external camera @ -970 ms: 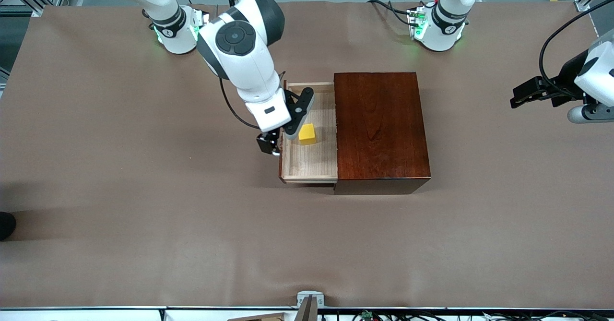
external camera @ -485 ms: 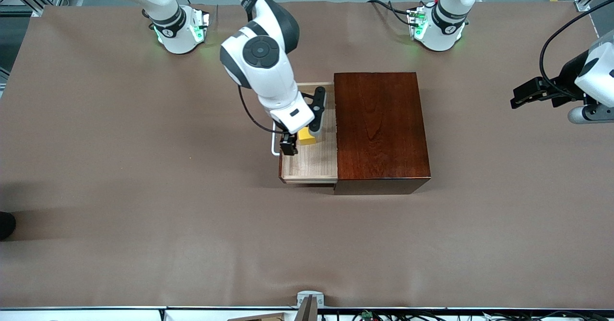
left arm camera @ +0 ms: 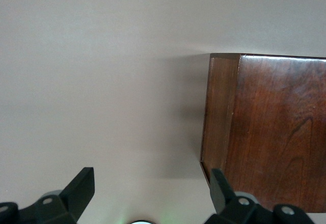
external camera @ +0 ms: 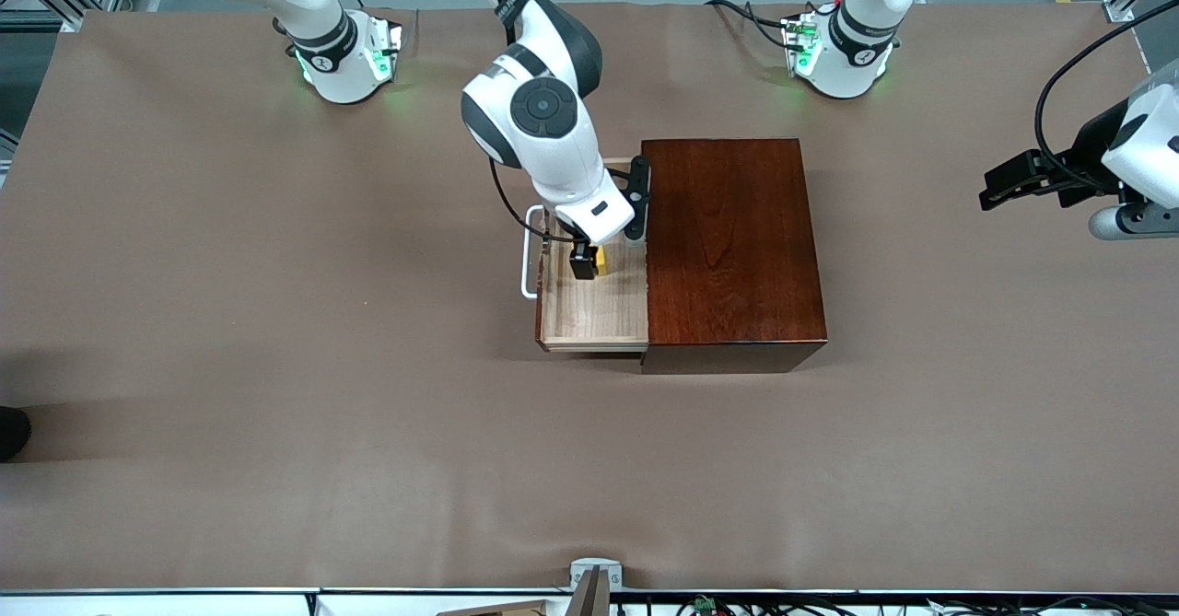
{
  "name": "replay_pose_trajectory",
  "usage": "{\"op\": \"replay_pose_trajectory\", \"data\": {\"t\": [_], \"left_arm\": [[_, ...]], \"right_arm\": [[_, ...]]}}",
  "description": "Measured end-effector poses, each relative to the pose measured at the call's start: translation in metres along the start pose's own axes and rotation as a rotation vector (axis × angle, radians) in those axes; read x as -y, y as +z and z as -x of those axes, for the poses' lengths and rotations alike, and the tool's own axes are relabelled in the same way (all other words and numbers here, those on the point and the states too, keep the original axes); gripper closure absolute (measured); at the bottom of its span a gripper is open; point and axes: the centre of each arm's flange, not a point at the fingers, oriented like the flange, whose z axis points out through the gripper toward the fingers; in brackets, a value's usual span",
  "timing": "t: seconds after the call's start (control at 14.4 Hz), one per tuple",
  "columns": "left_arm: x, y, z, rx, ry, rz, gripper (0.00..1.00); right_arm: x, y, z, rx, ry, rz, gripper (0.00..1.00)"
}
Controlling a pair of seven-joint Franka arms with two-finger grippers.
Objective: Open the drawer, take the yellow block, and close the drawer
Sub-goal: 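Lower the right gripper and grasp the yellow cube, then lift the cube out with the right gripper while the left gripper reaches the drawer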
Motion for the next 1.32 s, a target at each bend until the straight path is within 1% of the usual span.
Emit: {"op": "replay_pose_trajectory", "data": {"t": [0.21,0.69,0.83,0.9,0.97,1.04,1.32], "left_arm": [[0.0,0.0,0.0,0.0,0.0,0.0,0.0],[0.0,0.0,0.0,0.0,0.0,0.0,0.0],[0.0,0.0,0.0,-0.001,0.0,0.0,0.0],[0.0,0.0,0.0,-0.002,0.0,0.0,0.0],[0.0,0.0,0.0,-0.002,0.0,0.0,0.0],[0.0,0.0,-0.001,-0.002,0.0,0.0,0.0],[0.0,0.0,-0.001,-0.003,0.0,0.0,0.0]], "right_arm": [[-0.001,0.019,0.003,0.018,0.007,-0.021,0.0],[-0.003,0.042,0.008,0.045,0.01,-0.039,0.0],[-0.004,0.05,0.01,0.052,0.001,-0.044,0.19],[-0.004,0.052,0.01,0.052,-0.002,-0.044,0.32],[-0.005,0.051,0.009,0.049,-0.006,-0.042,0.42],[-0.005,0.049,0.008,0.045,-0.007,-0.039,0.44],[-0.009,0.031,0.001,0.019,-0.013,-0.018,0.44]]}}
